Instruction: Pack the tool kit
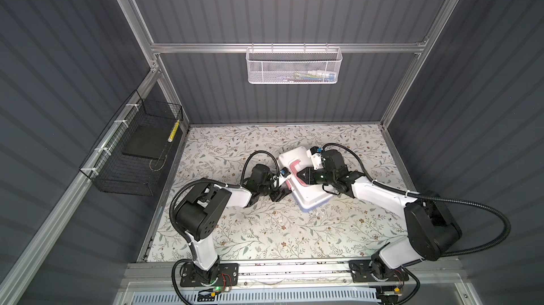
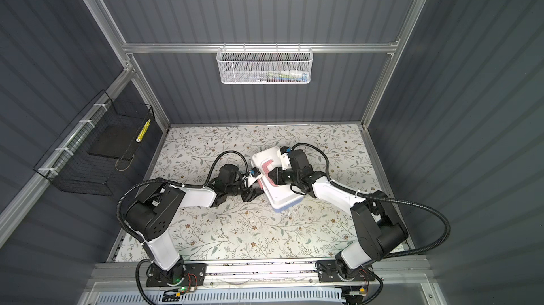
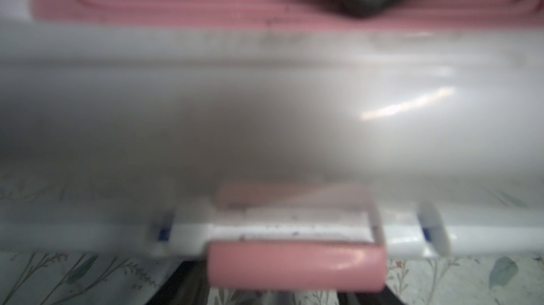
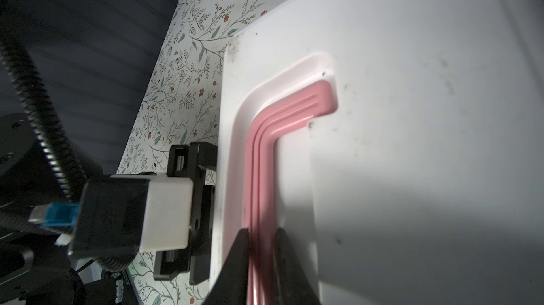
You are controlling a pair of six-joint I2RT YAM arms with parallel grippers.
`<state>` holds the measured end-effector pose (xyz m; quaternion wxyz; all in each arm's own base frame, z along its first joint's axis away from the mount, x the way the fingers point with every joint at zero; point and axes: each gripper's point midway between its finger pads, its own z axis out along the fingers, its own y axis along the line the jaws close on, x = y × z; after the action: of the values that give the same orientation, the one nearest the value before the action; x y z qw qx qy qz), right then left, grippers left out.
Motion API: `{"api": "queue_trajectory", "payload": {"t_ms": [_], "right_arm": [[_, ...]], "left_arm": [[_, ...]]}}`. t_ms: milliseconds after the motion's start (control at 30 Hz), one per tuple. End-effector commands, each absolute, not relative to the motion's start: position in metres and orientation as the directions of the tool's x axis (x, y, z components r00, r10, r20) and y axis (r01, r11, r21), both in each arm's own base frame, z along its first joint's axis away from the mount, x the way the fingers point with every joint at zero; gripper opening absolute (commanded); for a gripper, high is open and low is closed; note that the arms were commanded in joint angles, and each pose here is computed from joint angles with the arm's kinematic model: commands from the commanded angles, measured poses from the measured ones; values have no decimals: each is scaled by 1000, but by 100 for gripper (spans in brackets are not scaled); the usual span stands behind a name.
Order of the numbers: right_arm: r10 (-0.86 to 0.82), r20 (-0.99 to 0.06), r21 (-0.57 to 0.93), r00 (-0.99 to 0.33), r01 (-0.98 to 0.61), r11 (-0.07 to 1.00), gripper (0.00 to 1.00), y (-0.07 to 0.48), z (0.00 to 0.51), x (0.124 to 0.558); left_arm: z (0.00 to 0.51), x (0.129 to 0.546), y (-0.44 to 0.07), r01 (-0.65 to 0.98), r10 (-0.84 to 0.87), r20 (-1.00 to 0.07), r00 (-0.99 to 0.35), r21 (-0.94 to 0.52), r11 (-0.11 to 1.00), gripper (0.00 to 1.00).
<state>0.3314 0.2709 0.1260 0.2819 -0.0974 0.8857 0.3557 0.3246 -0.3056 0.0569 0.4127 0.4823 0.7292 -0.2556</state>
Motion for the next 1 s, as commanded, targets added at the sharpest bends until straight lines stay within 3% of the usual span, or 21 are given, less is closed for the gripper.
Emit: {"api": "queue_trajectory", "payload": {"t_ms": [0, 333, 567, 967], "right_arm": [[-56, -212, 479, -976, -154, 864, 20, 230, 23, 263], [-58, -208, 481, -976, -154, 863, 20, 232, 22, 263], [-61, -208, 482, -976, -157, 862, 21, 233, 23, 264], [-64, -203, 478, -977, -155, 864, 21, 233, 21, 263]], "left_arm": [[94, 354, -313, 890, 413, -907, -89, 113, 442, 63], [95, 354, -311, 887, 423, -901, -98, 113, 447, 59], [94, 359, -307, 873, 436, -895, -97, 134, 469, 67], [99, 356, -312, 883, 398, -914, -83, 117, 455, 66]]}}
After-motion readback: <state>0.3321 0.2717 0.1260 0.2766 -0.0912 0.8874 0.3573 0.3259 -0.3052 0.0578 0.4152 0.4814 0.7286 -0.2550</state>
